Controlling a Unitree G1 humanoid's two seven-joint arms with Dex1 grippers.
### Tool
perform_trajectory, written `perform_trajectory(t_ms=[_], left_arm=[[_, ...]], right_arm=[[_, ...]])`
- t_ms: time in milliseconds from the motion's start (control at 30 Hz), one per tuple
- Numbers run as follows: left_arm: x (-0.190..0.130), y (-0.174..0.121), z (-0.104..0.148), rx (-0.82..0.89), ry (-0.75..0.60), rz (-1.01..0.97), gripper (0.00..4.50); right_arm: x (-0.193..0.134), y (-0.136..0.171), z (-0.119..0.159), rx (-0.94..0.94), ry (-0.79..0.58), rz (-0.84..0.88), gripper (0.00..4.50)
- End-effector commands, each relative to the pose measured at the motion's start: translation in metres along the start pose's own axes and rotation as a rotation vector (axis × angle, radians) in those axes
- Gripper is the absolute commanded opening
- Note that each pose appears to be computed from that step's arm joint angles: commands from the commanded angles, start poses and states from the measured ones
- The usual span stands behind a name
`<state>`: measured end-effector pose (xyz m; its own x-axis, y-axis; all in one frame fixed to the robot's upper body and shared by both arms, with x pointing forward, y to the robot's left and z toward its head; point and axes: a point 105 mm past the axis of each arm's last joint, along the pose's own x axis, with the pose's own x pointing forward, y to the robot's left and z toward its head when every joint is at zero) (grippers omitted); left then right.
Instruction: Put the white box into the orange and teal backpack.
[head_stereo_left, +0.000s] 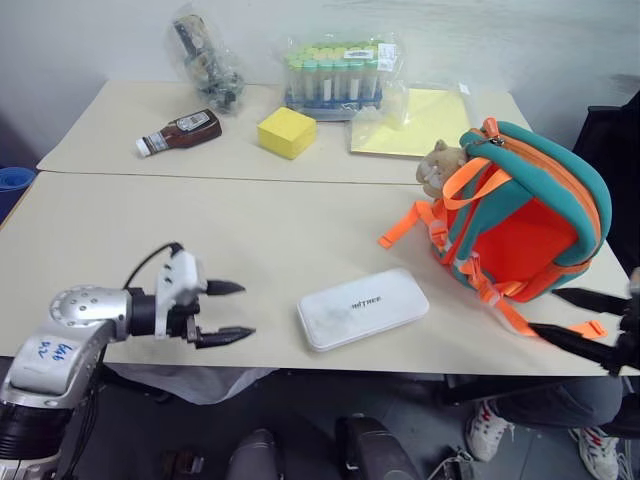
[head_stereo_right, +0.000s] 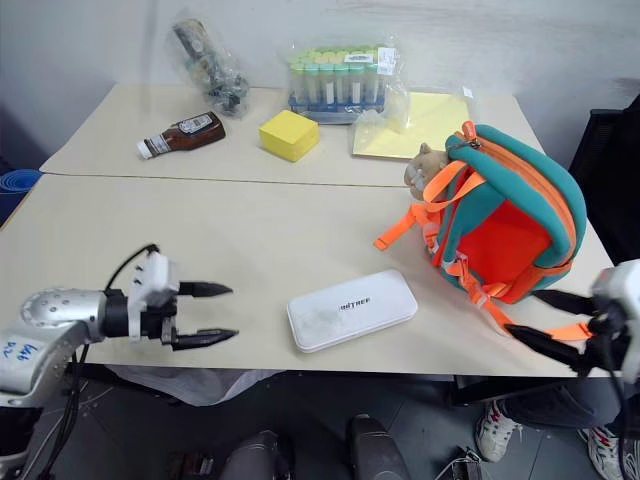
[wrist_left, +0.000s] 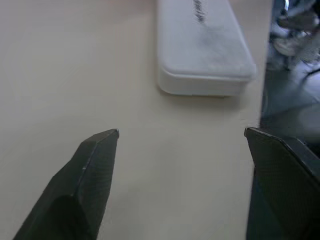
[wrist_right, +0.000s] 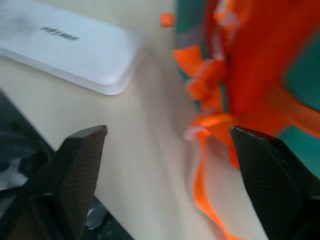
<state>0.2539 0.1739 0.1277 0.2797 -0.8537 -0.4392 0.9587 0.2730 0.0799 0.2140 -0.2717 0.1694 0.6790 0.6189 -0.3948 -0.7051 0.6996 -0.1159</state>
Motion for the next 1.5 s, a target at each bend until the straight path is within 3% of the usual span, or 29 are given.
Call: perform_trajectory(t_ms=[33,267,333,500,733,1133,1333,1433,1500], left_arm=[[0.011,-0.005,0.002,0.086,0.029,-0.068,3.01],[0.04,-0.001,0.002,0.173,0.054,-0.155,0.73],[0.048,0.0,0.002,0.195,0.065,-0.185,0.03],[0.056,0.008,0.006,0.212,0.058,-0.176,0.01],[0.064,0.016,0.016,0.214,0.026,-0.165,0.01],[0.079,0.043,0.029,0.216,-0.019,-0.087,0.01],[0.066,0.062,0.029,0.186,-0.001,-0.039,0.01],[0.048,0.07,0.027,0.053,0.012,-0.038,0.55],[0.038,0.072,0.029,-0.098,-0.006,-0.061,1.15]], right_arm=[[0.017,0.008,0.002,-0.052,0.009,0.03,2.49],[0.056,-0.002,-0.01,-0.079,0.039,0.043,0.02],[0.074,-0.014,-0.012,-0.095,0.047,0.014,0.0],[0.105,-0.027,-0.01,-0.128,0.051,-0.028,0.0],[0.132,-0.013,-0.008,-0.143,0.03,0.015,0.0],[0.13,0.039,0.002,-0.118,-0.024,0.129,0.0],[0.125,0.035,-0.005,-0.1,-0.006,0.086,0.0],[0.121,0.028,-0.008,-0.108,0.009,0.055,0.0],[0.119,0.023,-0.01,-0.108,0.014,0.04,0.0]])
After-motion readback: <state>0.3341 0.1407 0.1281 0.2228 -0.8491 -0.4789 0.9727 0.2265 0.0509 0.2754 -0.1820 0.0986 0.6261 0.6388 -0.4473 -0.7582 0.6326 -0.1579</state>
